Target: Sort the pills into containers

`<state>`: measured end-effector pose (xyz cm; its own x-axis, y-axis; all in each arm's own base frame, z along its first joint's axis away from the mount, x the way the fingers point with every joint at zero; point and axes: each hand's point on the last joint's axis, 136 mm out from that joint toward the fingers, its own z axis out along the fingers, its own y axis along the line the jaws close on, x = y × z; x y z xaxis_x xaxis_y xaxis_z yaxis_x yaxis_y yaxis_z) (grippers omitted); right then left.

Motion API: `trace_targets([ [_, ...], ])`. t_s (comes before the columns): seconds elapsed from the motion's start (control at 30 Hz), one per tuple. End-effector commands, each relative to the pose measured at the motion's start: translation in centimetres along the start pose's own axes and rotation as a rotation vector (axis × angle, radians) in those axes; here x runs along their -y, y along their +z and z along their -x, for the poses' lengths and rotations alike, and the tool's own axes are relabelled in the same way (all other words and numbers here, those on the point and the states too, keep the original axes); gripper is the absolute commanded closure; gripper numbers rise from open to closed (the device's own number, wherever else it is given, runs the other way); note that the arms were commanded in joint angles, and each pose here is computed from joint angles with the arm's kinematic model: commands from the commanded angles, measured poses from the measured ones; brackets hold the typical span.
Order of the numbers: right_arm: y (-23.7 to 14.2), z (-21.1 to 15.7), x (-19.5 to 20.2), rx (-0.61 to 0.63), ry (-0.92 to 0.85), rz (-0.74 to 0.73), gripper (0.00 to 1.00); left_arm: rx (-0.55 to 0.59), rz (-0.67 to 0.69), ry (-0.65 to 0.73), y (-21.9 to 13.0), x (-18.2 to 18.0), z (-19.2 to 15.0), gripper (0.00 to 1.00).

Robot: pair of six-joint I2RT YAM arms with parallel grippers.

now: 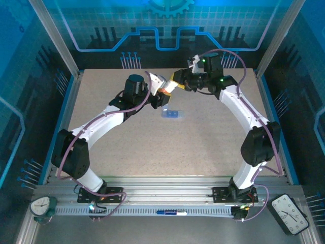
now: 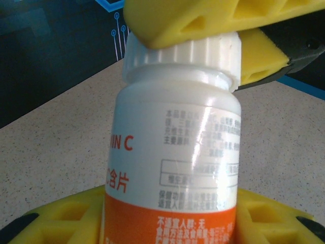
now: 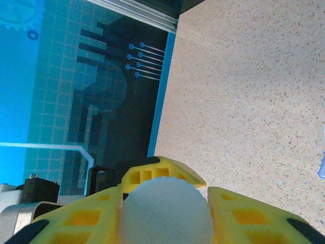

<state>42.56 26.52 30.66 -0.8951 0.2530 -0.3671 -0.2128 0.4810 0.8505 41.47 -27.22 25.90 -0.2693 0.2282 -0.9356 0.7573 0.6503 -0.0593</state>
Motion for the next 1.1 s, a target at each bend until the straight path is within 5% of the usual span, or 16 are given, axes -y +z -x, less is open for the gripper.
trace_targets([
  [0.0, 0.0, -0.7, -0.5, -0.032, -0.09, 0.068, 0.62, 0.053, -0.032, 0.01, -0.7, 1.0, 2.2, 1.0],
  [0.13, -0.7, -0.4, -0.2, -0.001, -0.203, 0.097, 0.54, 0.088, -0.073, -0.019, -1.1, 1.7, 3.2, 1.0],
  [0.2, -1.3, -0.1, 0.5, 0.016, -0.229, 0.082, 0.37, 0.1, -0.084, -0.026, -1.3, 1.9, 3.7, 1.0],
  [0.27, -1.9, 0.3, 1.3, 0.033, -0.214, 0.067, 0.29, 0.108, -0.081, -0.025, -1.5, 1.9, 4.0, 1.0],
  [0.63, -4.9, 0.8, -0.3, 0.085, -0.188, 0.148, 0.21, 0.096, -0.079, -0.011, -1.4, 1.9, 3.6, 1.0],
  [1.07, -2.8, 1.7, -1.0, 0.061, -0.056, 0.069, 0.21, 0.066, -0.061, 0.001, -1.0, 1.5, 2.8, 1.0],
])
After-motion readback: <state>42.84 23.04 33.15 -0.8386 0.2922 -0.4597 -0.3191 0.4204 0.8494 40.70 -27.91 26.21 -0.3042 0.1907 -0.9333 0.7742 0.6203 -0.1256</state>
